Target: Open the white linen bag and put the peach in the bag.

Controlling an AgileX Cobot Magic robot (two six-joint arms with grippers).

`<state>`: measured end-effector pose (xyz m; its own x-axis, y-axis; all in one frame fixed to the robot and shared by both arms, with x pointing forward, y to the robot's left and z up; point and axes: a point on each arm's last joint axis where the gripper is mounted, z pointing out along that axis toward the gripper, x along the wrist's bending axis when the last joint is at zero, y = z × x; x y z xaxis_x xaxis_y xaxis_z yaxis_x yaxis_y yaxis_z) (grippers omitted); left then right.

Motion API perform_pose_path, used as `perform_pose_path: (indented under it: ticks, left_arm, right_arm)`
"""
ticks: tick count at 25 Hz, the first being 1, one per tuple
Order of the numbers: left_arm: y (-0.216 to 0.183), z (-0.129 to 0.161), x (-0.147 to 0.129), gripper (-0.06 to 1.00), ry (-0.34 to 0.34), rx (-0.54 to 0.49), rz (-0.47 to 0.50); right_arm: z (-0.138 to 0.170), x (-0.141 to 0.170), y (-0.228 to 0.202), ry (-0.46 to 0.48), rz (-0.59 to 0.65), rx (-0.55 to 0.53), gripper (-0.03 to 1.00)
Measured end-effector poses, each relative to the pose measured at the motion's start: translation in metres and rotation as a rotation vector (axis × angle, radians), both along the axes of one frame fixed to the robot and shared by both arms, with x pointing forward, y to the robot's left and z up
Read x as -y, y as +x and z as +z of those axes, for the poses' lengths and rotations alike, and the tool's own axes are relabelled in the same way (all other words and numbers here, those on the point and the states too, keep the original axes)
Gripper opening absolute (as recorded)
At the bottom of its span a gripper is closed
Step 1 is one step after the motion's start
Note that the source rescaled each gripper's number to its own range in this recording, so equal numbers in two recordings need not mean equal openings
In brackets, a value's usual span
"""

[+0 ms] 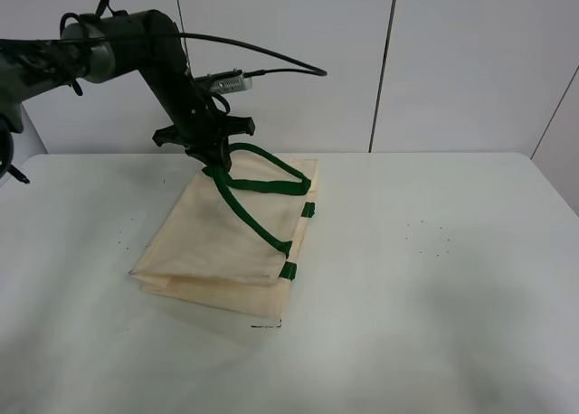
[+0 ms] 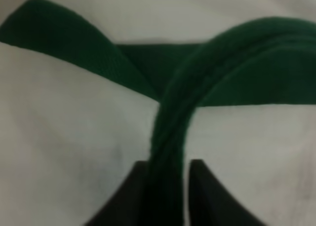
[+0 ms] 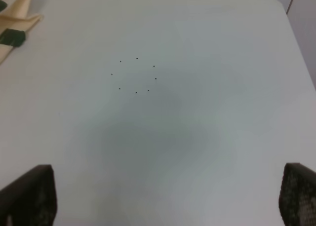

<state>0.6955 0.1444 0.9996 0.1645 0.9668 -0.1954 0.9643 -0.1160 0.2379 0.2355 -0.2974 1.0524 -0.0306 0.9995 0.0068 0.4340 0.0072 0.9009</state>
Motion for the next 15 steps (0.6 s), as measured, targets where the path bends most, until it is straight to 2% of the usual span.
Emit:
perform_pose_path:
  ticks: [2, 4, 5, 8, 12, 15]
  left_arm:
    - [0.001, -0.001, 0.0, 0.53, -0.003, 0.007, 0.002]
    - [0.002, -0.001, 0.001, 0.75, -0.005, 0.015, 0.003]
    - [0.002, -0.001, 0.0, 0.82, -0.002, 0.02, 0.002]
    - [0.004, -0.001, -0.004, 0.9, 0.05, 0.039, -0.006]
    - [0.004, -0.002, -0.017, 0.92, 0.161, 0.036, -0.003]
    - [0.008, -0.002, -0.033, 0.92, 0.175, 0.024, 0.03]
  right_arm:
    - [0.0, 0.0, 0.0, 0.0, 0.0, 0.0, 1.0]
    - [0.0, 0.0, 0.0, 0.0, 0.0, -0.001, 1.0]
    - [-0.001, 0.0, 0.0, 0.0, 0.0, -0.002, 1.0]
    - [-0.001, 0.0, 0.0, 0.0, 0.0, -0.002, 1.0]
    - [-0.001, 0.0, 0.0, 0.0, 0.0, -0.002, 1.0]
    - [-0.001, 0.0, 0.0, 0.0, 0.0, -0.002, 1.0]
